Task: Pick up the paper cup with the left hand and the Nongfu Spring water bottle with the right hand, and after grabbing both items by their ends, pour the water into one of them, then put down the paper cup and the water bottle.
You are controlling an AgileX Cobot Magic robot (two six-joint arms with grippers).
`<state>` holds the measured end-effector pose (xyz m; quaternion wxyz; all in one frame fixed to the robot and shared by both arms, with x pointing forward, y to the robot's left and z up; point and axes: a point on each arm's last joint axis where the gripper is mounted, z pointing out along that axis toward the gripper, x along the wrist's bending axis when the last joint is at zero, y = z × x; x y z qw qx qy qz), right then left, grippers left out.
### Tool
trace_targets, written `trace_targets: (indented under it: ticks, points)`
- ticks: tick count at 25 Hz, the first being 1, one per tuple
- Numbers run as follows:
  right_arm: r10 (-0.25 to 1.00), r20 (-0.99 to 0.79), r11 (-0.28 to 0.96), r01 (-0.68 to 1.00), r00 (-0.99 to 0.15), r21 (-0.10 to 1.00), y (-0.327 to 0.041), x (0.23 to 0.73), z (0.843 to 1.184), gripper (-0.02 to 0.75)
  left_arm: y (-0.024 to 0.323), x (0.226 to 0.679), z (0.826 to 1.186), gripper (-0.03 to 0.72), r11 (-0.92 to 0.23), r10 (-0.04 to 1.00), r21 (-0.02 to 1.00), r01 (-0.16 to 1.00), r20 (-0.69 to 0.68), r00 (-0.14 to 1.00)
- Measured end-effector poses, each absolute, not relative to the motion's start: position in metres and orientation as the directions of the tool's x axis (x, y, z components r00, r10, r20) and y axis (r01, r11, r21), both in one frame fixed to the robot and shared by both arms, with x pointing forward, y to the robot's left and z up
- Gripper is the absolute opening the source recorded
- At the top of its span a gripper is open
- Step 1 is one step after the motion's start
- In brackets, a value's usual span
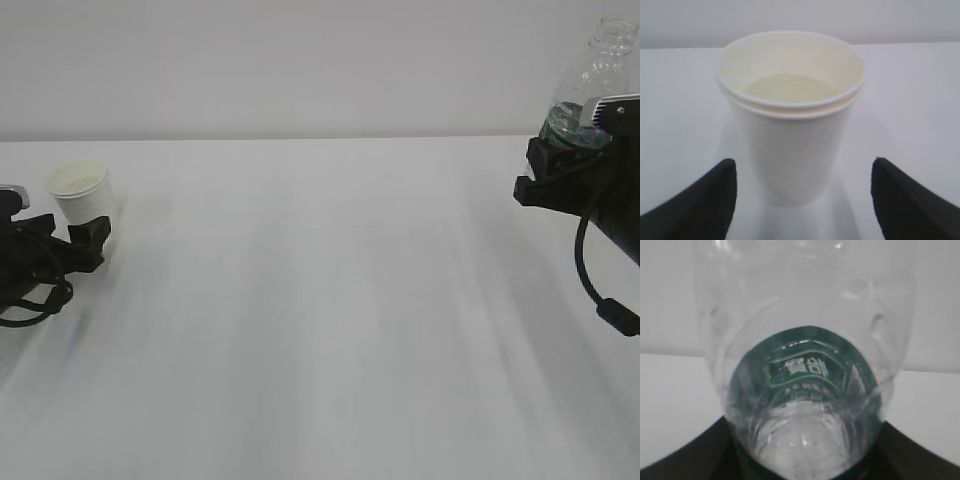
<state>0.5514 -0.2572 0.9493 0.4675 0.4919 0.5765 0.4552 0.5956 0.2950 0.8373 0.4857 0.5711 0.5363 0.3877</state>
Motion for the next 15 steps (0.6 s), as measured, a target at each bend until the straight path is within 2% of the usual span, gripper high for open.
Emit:
trace_targets:
  ticks: [9,15]
  points:
    - [0.993,-0.090,0.100,0.142,-0.079,0.985,-0.257,0.551,0.949,0.404,0.292,0.569,0.857,0.608,0.037,0.986,0.968,0.247,-0.075,0.149]
    - [0.993,-0.089,0.100,0.145,-0.079,0.984,-0.257,0.551,0.949,0.404,0.278,0.560,0.868,0.601,0.026,0.979,0.972,0.235,-0.073,0.193]
